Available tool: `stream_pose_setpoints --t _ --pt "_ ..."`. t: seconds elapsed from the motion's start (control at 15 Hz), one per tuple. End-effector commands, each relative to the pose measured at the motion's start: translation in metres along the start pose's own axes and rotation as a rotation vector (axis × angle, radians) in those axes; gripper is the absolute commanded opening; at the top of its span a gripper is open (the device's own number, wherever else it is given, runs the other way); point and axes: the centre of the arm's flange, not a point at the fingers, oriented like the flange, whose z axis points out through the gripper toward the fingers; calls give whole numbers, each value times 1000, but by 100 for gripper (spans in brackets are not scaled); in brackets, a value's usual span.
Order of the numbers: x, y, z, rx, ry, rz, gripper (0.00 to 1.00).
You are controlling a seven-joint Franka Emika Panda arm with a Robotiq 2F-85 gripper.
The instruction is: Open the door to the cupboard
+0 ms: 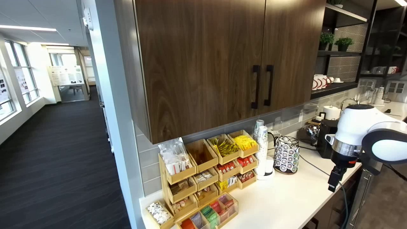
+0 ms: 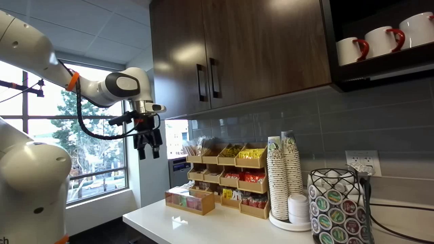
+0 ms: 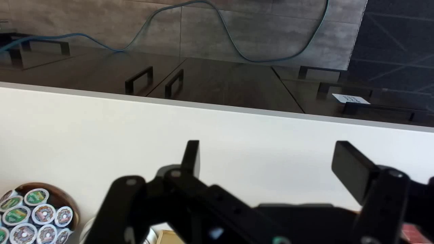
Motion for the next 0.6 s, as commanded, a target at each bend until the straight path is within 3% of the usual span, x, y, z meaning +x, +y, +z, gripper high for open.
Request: stream_pose_setpoints --t 0.0,0.53 --pt "0 0 0 0 0 0 100" --pt "5 3 -4 -4 16 -10 100"
